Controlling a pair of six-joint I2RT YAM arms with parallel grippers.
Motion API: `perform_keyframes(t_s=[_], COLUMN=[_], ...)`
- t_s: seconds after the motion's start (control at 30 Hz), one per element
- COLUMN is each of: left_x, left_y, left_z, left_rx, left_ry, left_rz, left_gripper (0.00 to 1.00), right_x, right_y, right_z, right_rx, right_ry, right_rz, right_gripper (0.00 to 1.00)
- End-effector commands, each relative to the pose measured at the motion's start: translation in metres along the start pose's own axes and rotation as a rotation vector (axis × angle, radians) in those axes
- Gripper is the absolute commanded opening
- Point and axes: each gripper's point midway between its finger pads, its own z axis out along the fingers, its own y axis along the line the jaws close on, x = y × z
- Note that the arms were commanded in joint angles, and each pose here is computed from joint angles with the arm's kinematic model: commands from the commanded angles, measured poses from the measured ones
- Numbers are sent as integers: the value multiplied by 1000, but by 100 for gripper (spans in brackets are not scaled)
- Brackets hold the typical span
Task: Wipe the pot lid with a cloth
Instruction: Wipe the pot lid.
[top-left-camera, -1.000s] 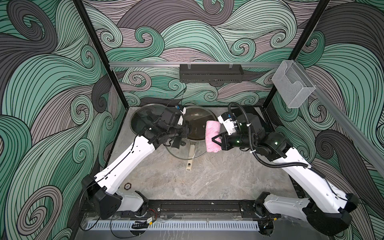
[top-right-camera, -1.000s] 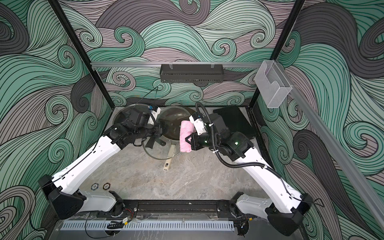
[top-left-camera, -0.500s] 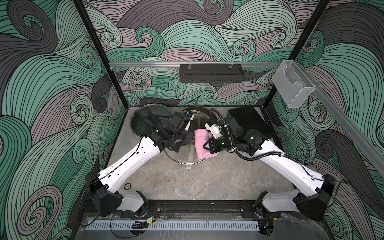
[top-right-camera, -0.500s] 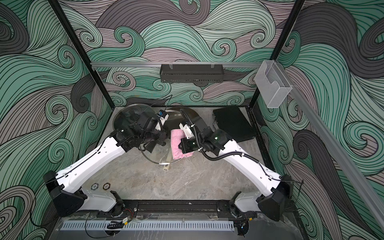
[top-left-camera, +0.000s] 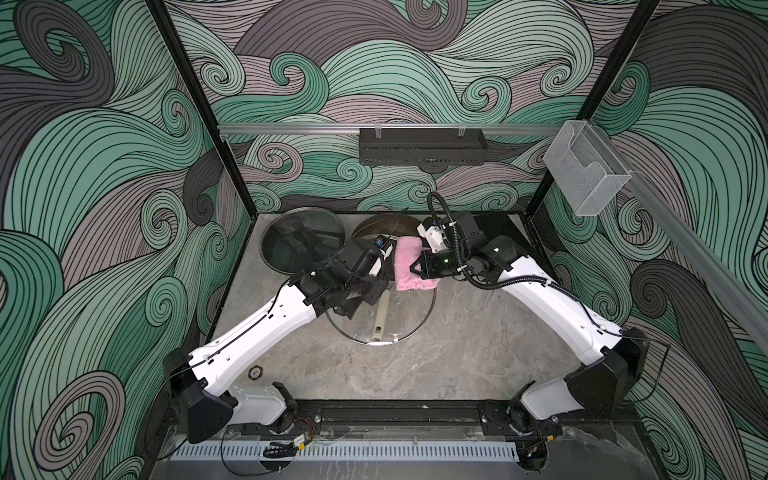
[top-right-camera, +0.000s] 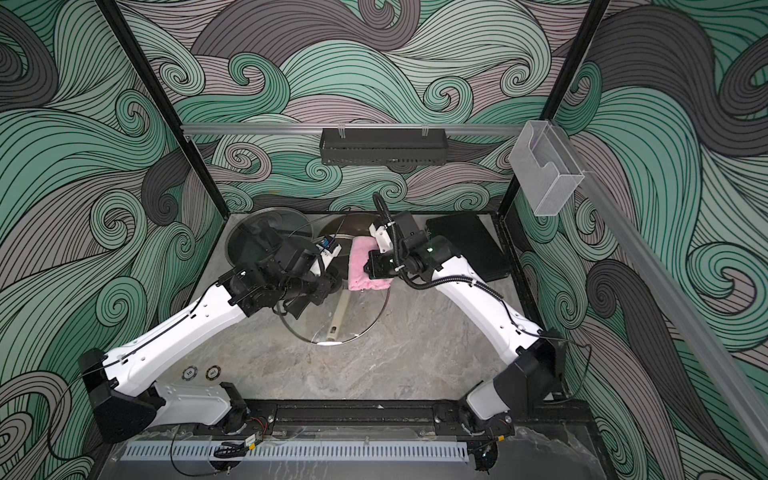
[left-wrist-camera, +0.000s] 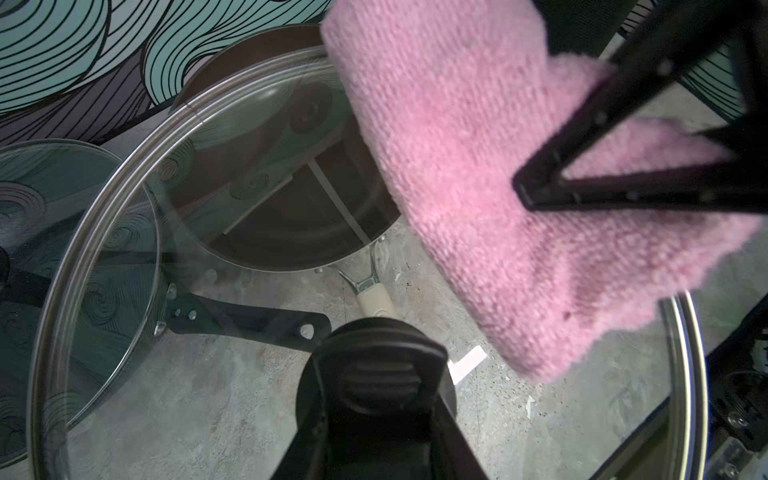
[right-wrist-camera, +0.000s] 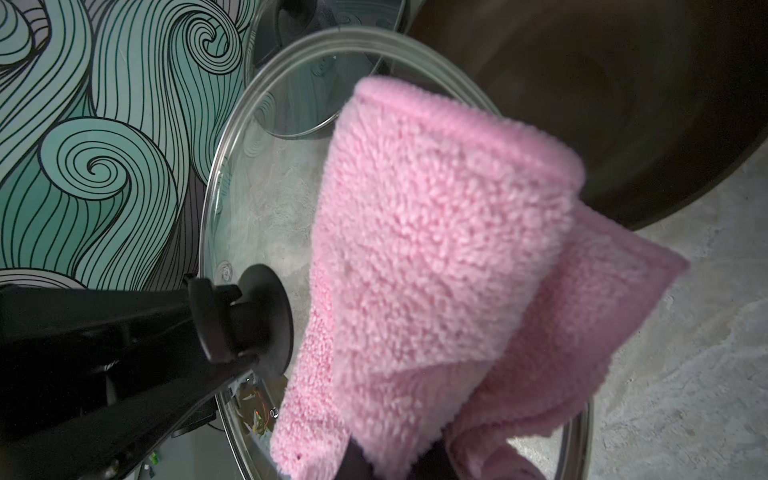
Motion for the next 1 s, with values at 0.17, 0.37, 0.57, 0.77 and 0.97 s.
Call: perform_keyframes(t_s=[0.17,0.37,0.57,0.77,0.97], left_x=[-73,-76,-74,-70,-76], left_y=[-31,-31,-22,-6,7], left_z=[-59,-57,-53,-40,-34], left_rx=[175,174,114,19,-65], left_ry=[-315,-323,-310,-270,-262], left_rz=[2,-1,-3,-40,-85], left_gripper=[0,0,0,0,0], right_x=[-31,-27,-29,-35,-14], right_y=[23,41,22,4,-5], right_z=[36,61,58,23,-3], right_rx=[-121,-150,-86,-56,-32], right_ry=[35,94,78,13,-6], right_rz=[-51,-83,-48,0,33], right_gripper=[0,0,0,0,0])
